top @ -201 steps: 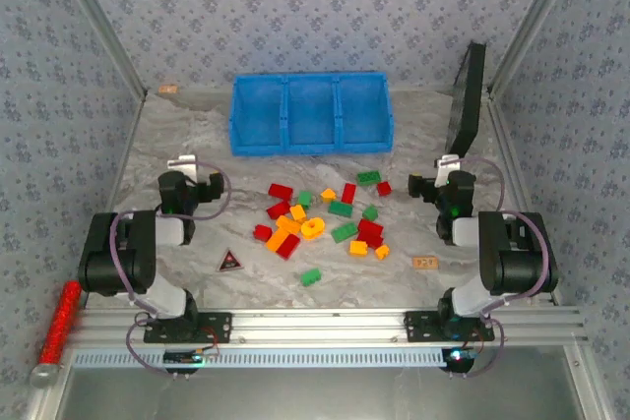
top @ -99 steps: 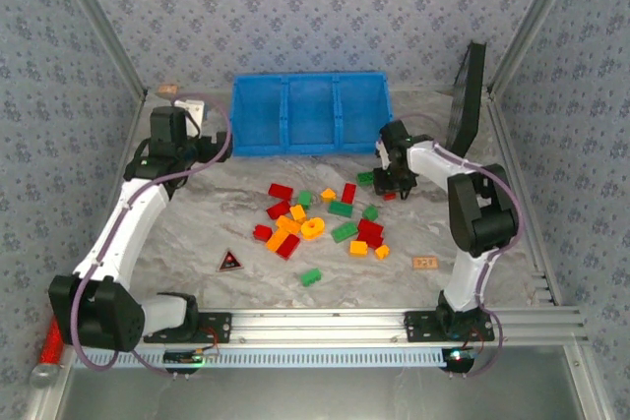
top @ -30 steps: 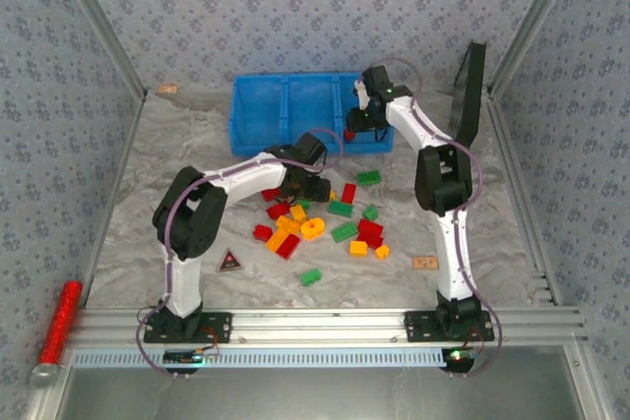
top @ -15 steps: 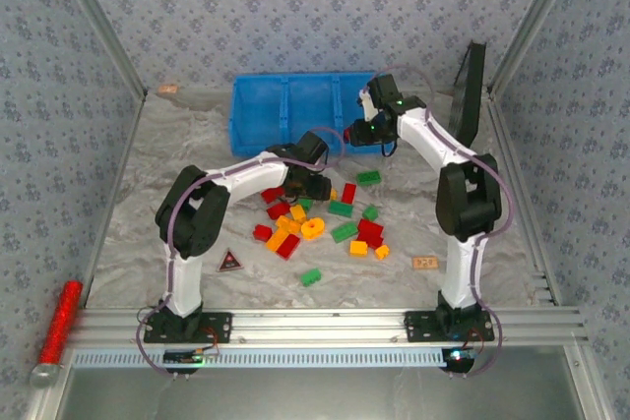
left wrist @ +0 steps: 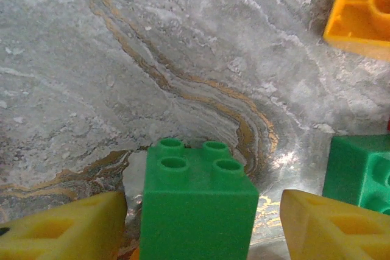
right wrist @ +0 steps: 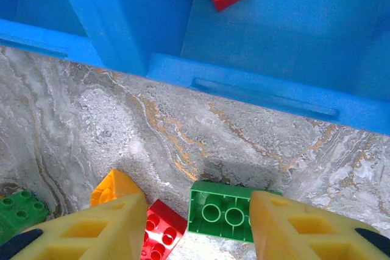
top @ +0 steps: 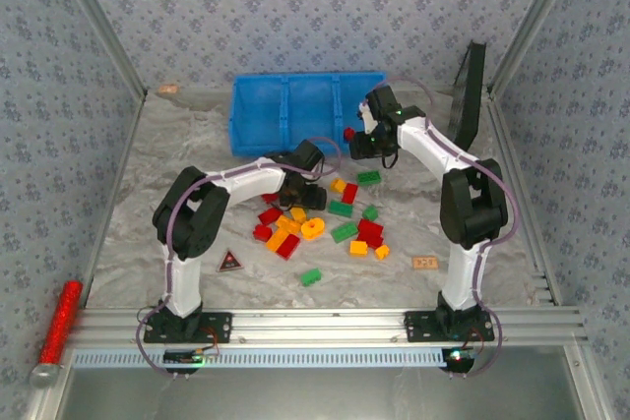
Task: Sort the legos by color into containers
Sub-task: Pick up the lego from the center of the table.
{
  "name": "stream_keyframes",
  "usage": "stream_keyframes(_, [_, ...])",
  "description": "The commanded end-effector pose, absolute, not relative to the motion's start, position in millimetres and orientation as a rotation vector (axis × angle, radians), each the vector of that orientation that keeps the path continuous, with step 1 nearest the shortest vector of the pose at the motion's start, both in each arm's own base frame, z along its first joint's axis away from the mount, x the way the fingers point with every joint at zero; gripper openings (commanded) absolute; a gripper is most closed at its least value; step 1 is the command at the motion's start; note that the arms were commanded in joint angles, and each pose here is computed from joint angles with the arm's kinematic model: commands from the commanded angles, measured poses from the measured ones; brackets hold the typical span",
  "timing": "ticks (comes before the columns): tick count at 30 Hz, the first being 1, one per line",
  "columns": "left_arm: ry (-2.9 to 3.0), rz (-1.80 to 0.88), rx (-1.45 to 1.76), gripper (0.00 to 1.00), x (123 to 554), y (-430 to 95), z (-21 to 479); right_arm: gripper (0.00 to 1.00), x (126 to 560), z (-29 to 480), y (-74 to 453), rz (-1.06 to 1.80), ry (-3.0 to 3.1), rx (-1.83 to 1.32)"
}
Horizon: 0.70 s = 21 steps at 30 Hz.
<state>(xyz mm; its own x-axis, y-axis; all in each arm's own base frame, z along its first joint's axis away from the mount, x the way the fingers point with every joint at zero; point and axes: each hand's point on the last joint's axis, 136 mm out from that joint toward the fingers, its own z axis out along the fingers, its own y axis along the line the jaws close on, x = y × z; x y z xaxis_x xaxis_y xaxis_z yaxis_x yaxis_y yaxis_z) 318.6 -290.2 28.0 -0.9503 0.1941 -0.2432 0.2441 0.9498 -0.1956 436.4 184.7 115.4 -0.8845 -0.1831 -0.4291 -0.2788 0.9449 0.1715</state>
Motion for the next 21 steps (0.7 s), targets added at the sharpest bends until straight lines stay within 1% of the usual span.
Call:
stream_keyframes(1, [2.930, -0.293, 0.354, 0.67, 306, -282, 21, 0.50, 434, 134, 193, 0.347, 2.655, -0.336])
stream_keyframes(3, [2.930, -0.293, 0.355, 0.64, 307, -283, 20, 0.50, 434, 133, 197, 0.359, 2.658, -0.345])
stream_keyframes(9, [2.938, -0.310, 0.361, 0.43, 305, -285, 20, 0.52, 422, 128, 221, 0.421, 2.694, -0.410])
stream_keyframes(12, [2.942, -0.311, 0.361, 0.35, 304, -282, 21, 0.54, 409, 121, 234, 0.455, 2.722, -0.452])
stream_keyframes(16, [2.935, -0.353, 0.331, 0.29, 306, -278, 29, 0.57, 390, 102, 249, 0.482, 2.726, -0.598])
stream_keyframes(18, [2.921, -0.393, 0.294, 0.27, 310, -274, 39, 0.60, 380, 91, 257, 0.482, 2.699, -0.724])
stream_keyframes(21, [2.888, -0.472, 0.238, 0.25, 320, -266, 61, 0.61, 373, 75, 258, 0.442, 2.715, -0.811])
